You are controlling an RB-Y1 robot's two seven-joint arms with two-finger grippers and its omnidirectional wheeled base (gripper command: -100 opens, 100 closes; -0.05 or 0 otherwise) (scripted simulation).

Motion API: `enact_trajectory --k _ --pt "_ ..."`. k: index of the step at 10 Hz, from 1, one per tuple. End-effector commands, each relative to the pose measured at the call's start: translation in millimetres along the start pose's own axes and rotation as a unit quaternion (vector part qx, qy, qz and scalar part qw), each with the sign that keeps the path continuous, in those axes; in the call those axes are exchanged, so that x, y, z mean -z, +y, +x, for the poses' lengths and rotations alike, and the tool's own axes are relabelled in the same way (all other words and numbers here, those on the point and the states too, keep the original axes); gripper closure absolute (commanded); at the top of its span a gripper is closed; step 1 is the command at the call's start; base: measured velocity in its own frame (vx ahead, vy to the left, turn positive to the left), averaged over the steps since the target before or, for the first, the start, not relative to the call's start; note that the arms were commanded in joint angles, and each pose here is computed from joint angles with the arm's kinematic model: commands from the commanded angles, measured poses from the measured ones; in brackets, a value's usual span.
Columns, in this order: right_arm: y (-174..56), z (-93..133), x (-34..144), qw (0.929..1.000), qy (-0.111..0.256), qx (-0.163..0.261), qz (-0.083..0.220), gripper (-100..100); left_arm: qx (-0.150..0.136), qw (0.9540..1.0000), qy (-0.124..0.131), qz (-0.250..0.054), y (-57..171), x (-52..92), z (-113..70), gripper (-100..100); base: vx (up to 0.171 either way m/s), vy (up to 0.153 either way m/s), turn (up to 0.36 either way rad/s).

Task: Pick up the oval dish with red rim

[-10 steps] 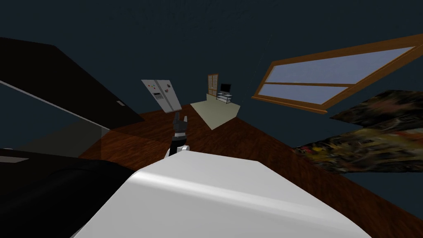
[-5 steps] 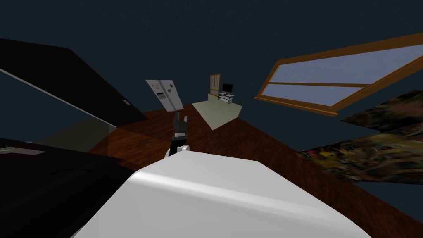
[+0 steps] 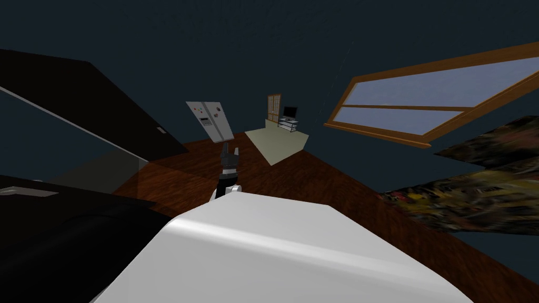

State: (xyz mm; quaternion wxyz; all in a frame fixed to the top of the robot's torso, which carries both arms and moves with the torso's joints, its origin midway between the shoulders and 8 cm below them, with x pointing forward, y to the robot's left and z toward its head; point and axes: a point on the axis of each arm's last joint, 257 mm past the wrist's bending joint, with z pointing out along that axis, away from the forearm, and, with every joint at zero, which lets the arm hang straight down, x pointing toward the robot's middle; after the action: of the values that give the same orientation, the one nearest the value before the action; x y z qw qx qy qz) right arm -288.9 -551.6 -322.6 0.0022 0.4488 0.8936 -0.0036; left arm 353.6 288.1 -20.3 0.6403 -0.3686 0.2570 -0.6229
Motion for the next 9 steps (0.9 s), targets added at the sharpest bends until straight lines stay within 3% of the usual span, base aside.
enact_trajectory --k 1,2,3,7,9 --pt "0.0 0.0 0.0 1.0000 0.000 0.000 0.000 100 0.000 1.0000 0.000 0.000 0.0 0.0 0.0 0 0.000 0.000 0.000" --pt "0.0 0.0 0.0 1.0000 0.000 0.000 0.000 0 0.000 1.0000 0.000 0.000 0.0 0.0 0.0 0 0.000 0.000 0.000" --pt "2.0 -15.7 3.3 1.0000 0.000 0.008 0.001 100 0.000 1.0000 0.000 0.000 0.0 0.0 0.0 0 0.010 -0.022 -0.036" --pt "15.7 -74.6 14.5 0.9993 -0.001 0.038 0.002 100 0.000 1.0000 0.000 0.000 0.0 0.0 0.0 0 0.013 -0.016 -0.069" --pt "21.4 -90.8 17.2 0.9988 0.000 0.049 0.003 100 0.000 1.0000 0.000 0.000 0.0 0.0 0.0 0 -0.027 0.028 -0.129"
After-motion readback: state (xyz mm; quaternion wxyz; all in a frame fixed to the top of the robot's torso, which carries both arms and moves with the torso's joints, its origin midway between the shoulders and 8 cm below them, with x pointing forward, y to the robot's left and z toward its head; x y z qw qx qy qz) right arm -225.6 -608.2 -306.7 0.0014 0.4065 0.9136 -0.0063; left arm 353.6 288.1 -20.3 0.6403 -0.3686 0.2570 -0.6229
